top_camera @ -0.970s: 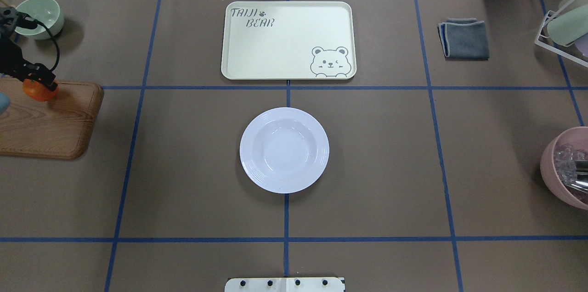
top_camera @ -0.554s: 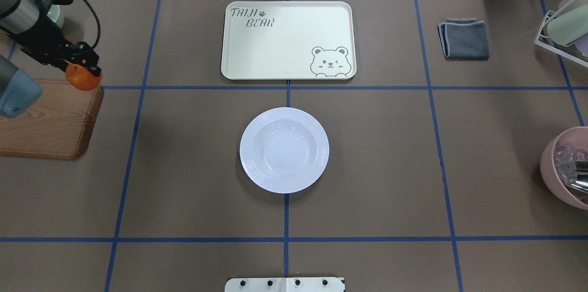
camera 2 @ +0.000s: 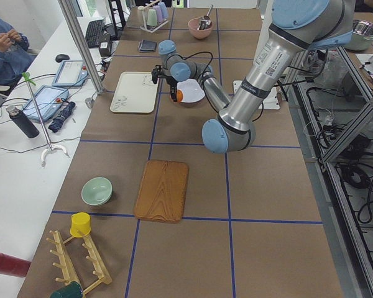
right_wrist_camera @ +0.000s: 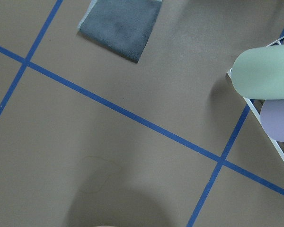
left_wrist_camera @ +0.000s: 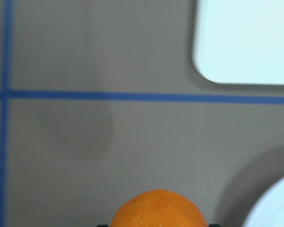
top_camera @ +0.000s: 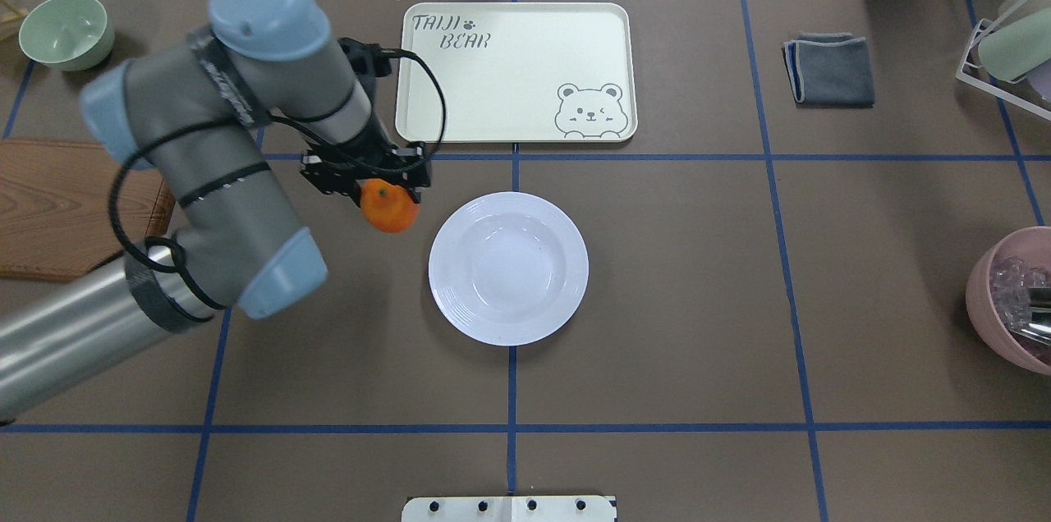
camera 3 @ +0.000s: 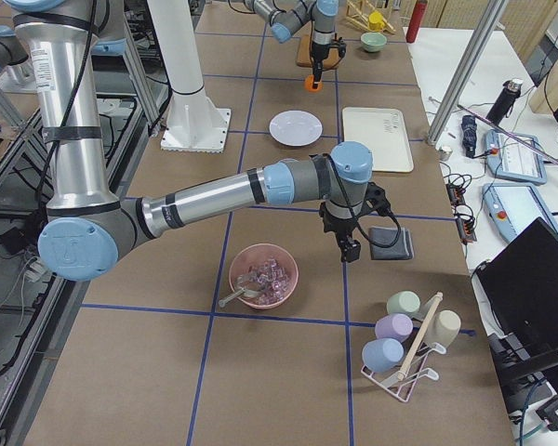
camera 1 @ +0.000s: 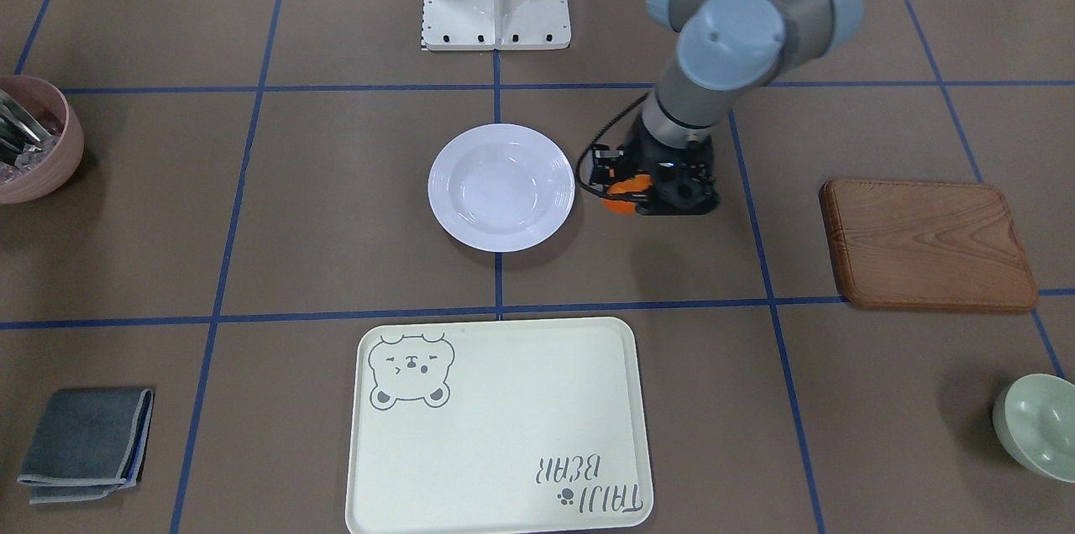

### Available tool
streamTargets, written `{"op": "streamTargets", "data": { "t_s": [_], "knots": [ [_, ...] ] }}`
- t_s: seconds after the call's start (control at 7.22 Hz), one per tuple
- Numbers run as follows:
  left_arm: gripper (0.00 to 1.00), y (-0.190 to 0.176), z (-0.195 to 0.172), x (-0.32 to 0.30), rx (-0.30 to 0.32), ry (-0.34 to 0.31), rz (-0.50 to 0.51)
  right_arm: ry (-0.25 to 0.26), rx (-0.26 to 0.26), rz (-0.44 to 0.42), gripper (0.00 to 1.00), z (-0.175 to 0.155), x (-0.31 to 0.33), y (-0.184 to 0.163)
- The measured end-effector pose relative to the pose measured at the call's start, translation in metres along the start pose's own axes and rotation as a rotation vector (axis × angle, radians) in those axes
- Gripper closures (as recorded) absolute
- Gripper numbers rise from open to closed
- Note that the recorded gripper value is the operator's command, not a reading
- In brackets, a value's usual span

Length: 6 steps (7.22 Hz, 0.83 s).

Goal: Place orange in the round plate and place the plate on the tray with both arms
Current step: 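Carry the orange with the left gripper over the white plate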

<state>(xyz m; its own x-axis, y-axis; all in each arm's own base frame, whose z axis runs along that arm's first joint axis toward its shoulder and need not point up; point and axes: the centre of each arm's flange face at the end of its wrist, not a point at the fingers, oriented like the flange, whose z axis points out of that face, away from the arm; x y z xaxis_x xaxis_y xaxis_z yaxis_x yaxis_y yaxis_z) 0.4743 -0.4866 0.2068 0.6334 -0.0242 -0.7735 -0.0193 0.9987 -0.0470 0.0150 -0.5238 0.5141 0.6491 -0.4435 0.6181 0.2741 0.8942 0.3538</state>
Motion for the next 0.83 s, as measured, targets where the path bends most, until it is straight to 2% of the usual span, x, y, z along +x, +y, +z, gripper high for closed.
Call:
{"op": "streamTargets", "data": {
  "t_s": [0.28,0.69,0.83],
  "knots": [
    [1.0,0.034,0.033,0.069,0.001,-0.027,0.003,-0.002,-0.001,-0.001,0.0,0.001,-0.003,-0.002],
    [1.0,0.033,0.075,0.134,0.018,-0.028,-0.03,-0.004,-0.004,0.003,0.0,0.003,-0.006,-0.004],
    [0.76,0.032,0.081,0.136,0.022,-0.034,-0.033,-0.005,-0.005,0.003,0.0,0.003,-0.006,-0.004]
  ]
}}
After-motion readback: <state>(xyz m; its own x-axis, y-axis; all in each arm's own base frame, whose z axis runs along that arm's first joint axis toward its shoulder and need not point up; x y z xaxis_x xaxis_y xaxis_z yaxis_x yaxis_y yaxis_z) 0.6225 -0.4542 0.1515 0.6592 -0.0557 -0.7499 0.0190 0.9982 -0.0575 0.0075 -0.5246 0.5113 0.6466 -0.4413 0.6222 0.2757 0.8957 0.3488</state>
